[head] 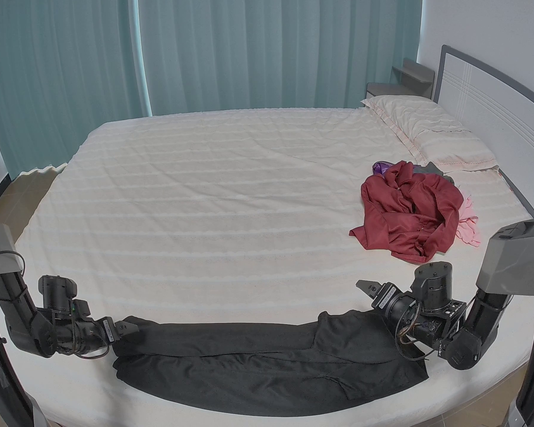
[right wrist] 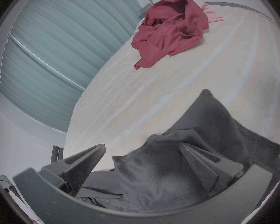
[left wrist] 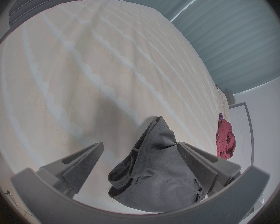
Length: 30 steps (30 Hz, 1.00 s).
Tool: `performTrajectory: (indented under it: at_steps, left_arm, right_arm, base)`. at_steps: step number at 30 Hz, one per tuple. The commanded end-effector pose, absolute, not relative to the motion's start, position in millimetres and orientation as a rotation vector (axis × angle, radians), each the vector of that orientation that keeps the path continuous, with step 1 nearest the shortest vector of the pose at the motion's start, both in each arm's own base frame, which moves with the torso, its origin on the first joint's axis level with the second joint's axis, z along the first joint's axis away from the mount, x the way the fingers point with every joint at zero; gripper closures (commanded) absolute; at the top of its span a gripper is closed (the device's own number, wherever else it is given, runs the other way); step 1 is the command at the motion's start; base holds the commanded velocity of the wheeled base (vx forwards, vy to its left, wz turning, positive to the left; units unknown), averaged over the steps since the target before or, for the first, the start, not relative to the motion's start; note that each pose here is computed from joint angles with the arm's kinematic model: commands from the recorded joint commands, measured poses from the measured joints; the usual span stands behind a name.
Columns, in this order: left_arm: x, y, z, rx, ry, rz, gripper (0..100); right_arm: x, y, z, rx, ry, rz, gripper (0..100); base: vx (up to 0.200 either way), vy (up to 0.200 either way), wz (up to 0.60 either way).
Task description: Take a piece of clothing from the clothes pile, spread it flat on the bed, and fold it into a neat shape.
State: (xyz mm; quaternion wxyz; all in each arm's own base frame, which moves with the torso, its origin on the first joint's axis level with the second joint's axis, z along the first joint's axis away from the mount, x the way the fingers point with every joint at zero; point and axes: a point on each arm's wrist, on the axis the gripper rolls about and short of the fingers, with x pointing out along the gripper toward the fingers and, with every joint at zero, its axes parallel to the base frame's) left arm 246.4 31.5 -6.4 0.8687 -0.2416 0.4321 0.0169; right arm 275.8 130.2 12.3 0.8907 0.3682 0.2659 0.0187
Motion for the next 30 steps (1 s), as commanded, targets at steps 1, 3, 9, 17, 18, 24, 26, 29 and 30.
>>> performTrajectory:
  at_steps: [1, 3, 9, 17, 18, 24, 26, 29, 30]
  left_arm:
    - [253.0, 14.1, -25.0, -0.419, 0.971, 0.008, 0]
    - [257.4, 9.6, -29.2, -0.394, 0.980, 0.001, 0]
    - [259.8, -1.4, -38.8, -0.371, 1.008, -0.036, 0]
    - [258.1, -0.7, -37.9, -0.351, 1.003, -0.045, 100]
    - [258.1, -0.7, -37.9, -0.351, 1.003, -0.045, 100]
    - [258.3, 2.1, -29.6, -0.361, 0.975, -0.035, 100]
    - [256.8, 2.5, -27.5, -0.371, 0.973, -0.029, 100]
    - [256.2, 6.8, -23.5, -0.378, 0.957, -0.014, 100]
    - [255.9, 10.0, -22.1, -0.383, 0.950, -0.002, 100]
  right_arm:
    - [268.5, 124.3, 29.1, 0.772, 0.517, 0.054, 0]
    - [268.0, 124.6, 28.4, 0.771, 0.520, 0.054, 0]
    - [267.9, 124.5, 29.3, 0.772, 0.517, 0.056, 0]
    - [268.0, 124.6, 29.5, 0.772, 0.516, 0.057, 0]
    - [268.0, 124.6, 29.5, 0.772, 0.516, 0.057, 0]
    - [268.4, 123.8, 29.0, 0.773, 0.516, 0.053, 0]
    - [268.6, 123.9, 29.5, 0.773, 0.515, 0.054, 0]
    - [268.9, 122.5, 29.9, 0.775, 0.512, 0.050, 0]
    - [269.3, 121.7, 29.9, 0.776, 0.510, 0.047, 0]
  base:
    - [0.000, 0.000, 0.00]
    - [0.000, 0.000, 0.00]
    - [0.000, 0.000, 0.00]
    - [0.000, 0.000, 0.00]
    - [0.000, 0.000, 0.00]
    - [0.000, 0.000, 0.00]
    - [0.000, 0.000, 0.00]
    - [0.000, 0.000, 0.00]
    - [0.000, 0.000, 0.00]
